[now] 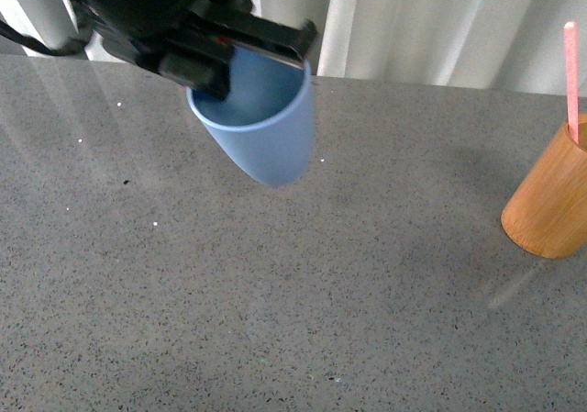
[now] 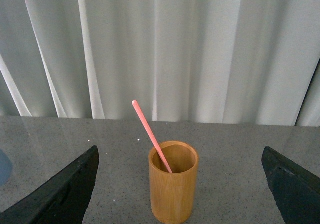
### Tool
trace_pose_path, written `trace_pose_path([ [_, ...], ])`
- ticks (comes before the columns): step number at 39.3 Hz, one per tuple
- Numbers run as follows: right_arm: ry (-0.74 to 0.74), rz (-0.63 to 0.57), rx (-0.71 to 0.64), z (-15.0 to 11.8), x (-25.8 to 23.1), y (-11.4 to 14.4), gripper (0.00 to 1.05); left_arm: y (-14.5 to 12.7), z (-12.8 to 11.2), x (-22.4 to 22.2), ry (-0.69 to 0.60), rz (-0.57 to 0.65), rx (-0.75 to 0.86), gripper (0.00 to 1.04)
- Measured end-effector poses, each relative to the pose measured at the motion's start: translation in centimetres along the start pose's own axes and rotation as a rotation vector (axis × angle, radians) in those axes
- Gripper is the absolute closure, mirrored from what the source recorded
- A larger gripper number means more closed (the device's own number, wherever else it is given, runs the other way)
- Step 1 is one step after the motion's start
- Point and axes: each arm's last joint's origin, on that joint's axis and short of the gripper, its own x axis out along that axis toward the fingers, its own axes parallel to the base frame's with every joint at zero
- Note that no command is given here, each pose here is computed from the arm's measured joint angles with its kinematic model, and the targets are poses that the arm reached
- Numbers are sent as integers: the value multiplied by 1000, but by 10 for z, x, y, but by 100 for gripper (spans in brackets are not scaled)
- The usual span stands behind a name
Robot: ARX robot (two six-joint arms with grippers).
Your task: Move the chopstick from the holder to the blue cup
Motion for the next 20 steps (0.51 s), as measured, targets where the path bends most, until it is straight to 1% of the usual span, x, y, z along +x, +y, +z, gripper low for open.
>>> trace_pose_path([
  [4, 0, 0, 0, 0, 0, 0, 10, -20, -2, 13, 14, -28, 17, 101],
  [6, 0, 0, 0, 0, 0, 0, 10, -33, -3, 24, 24, -47, 28, 101],
  [11, 0, 0, 0, 0, 0, 0, 10, -57, -11, 51, 71, -72, 43, 101],
  [16, 0, 0, 0, 0, 0, 0, 10, -67, -11, 66, 93, -70, 48, 101],
  [20, 0, 0, 0, 0, 0, 0, 10, -70, -10, 76, 103, -52, 50, 101],
])
